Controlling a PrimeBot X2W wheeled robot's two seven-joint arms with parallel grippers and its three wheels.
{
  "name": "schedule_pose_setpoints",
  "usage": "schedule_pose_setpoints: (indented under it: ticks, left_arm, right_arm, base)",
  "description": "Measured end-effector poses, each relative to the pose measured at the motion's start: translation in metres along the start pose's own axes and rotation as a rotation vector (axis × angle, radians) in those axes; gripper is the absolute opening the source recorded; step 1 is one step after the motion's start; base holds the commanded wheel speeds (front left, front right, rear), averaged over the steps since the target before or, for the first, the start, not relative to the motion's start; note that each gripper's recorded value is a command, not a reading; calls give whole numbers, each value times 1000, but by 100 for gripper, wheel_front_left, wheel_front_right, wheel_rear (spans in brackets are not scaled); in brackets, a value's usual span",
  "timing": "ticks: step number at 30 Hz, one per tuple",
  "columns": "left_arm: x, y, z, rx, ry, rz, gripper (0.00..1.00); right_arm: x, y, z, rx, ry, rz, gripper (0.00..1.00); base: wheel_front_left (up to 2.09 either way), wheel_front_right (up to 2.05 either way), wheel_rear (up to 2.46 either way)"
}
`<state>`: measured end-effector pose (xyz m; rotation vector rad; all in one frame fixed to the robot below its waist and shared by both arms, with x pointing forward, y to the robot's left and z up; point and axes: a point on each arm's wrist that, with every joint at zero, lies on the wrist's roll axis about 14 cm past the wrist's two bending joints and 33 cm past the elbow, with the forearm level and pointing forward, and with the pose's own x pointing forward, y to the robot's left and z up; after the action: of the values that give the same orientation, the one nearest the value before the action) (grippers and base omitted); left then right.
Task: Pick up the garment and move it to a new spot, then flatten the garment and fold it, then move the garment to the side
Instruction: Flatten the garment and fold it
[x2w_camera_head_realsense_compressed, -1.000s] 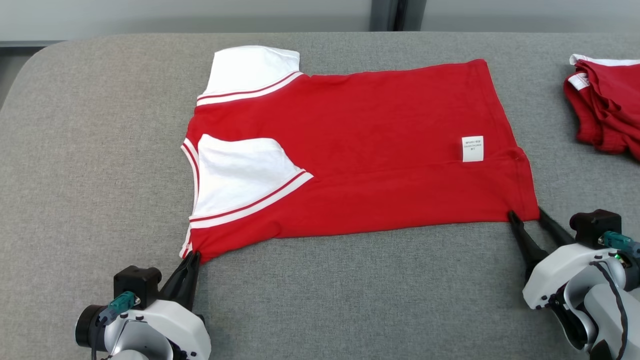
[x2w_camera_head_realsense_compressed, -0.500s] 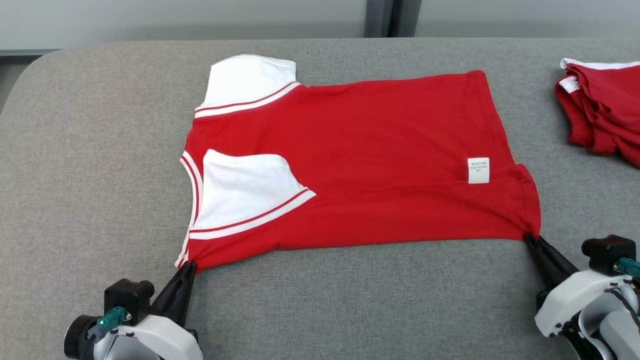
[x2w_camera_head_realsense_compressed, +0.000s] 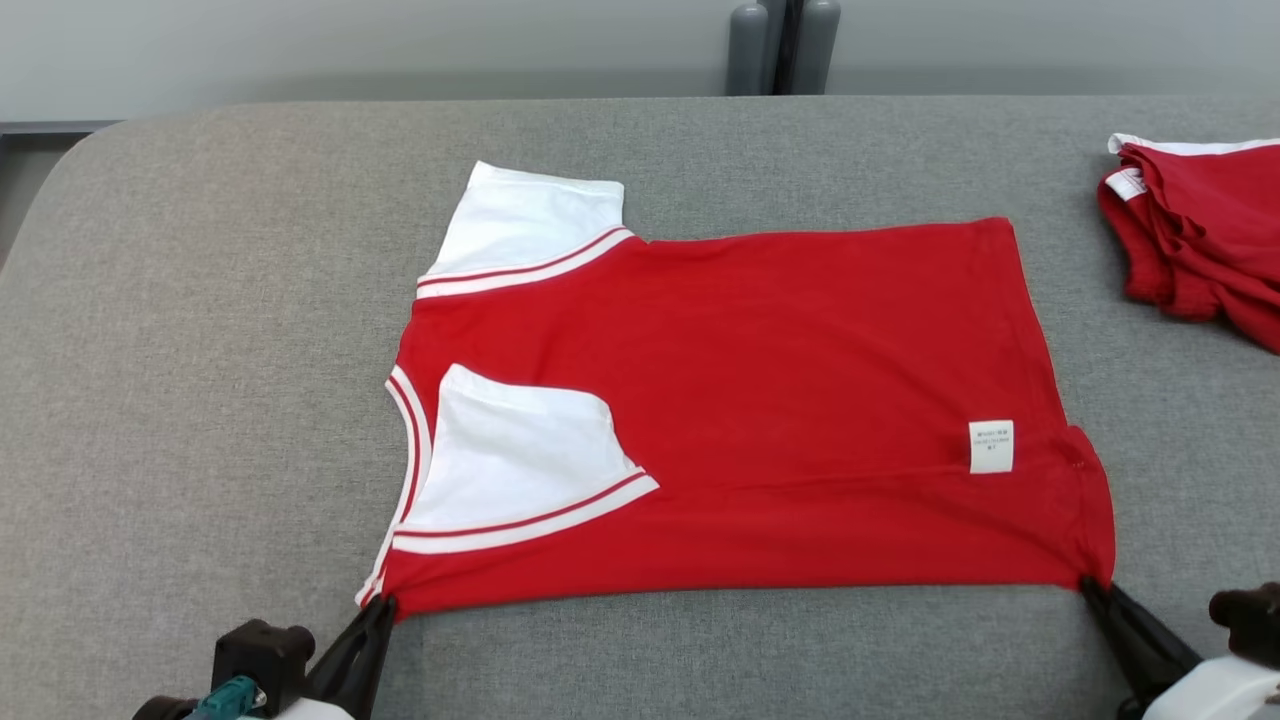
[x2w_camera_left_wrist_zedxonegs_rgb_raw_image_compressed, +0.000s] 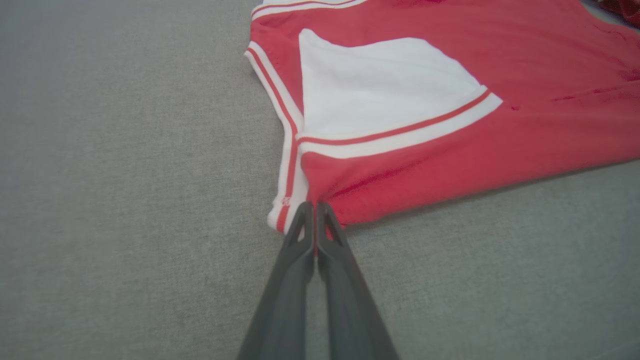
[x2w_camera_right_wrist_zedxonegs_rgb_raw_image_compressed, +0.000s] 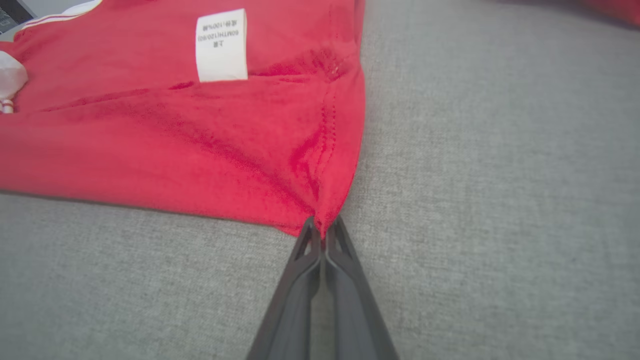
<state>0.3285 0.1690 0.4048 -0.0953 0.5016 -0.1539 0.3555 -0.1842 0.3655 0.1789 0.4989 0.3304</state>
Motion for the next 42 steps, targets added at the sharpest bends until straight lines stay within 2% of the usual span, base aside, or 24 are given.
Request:
schedule_pose_setpoints:
  ticks: [8,15,16,17,18,19,20,21,22,23,29,34,38,42]
  left_arm:
    - [-4,-10,-18,-24,84,-25,0]
    - [-5,-3,-25,-45,108,14,0]
    - [-5,-3,-25,-45,108,15,0]
    - [-5,-2,-25,-46,105,17,0]
    - [-5,-2,-23,-47,96,21,0]
    - [-5,-1,-22,-45,88,27,28]
    - [-4,0,-22,-47,85,32,46]
    - [-4,1,-22,-48,83,38,77]
    - [-4,1,-22,-48,80,41,94]
    - [-4,2,-21,-49,77,43,100]
    - [-4,14,-3,-57,6,95,100]
    - [-2,25,52,-106,-215,152,100]
    - [1,14,83,-140,-343,134,100]
    - [9,-5,99,-134,-400,76,100]
  right_arm:
    - [-16,9,-11,45,44,17,0]
    - [-18,11,-14,72,58,11,0]
    - [-18,10,-14,72,57,8,2]
    - [-18,10,-14,66,56,8,28]
    - [-18,9,-13,62,53,5,38]
    - [-18,8,-12,61,51,1,46]
    - [-18,7,-11,55,49,-1,69]
    - [-17,6,-10,50,44,-3,82]
    - [-17,5,-8,49,39,-5,92]
    - [-16,5,-7,44,36,-6,100]
    - [-17,-13,14,10,-39,-54,100]
    - [-17,-32,64,-105,-203,-113,100]
    - [-8,-4,97,-145,-332,-74,100]
    - [-5,29,134,-161,-474,-31,100]
  base:
    - [0,0,0]
    - [0,0,0]
    - [0,0,0]
    - [0,0,0]
    - [0,0,0]
    - [0,0,0]
    - [0,0,0]
    - [0,0,0]
    - [0,0,0]
    - [0,0,0]
    - [0,0,0]
    - [0,0,0]
    - [0,0,0]
    - [0,0,0]
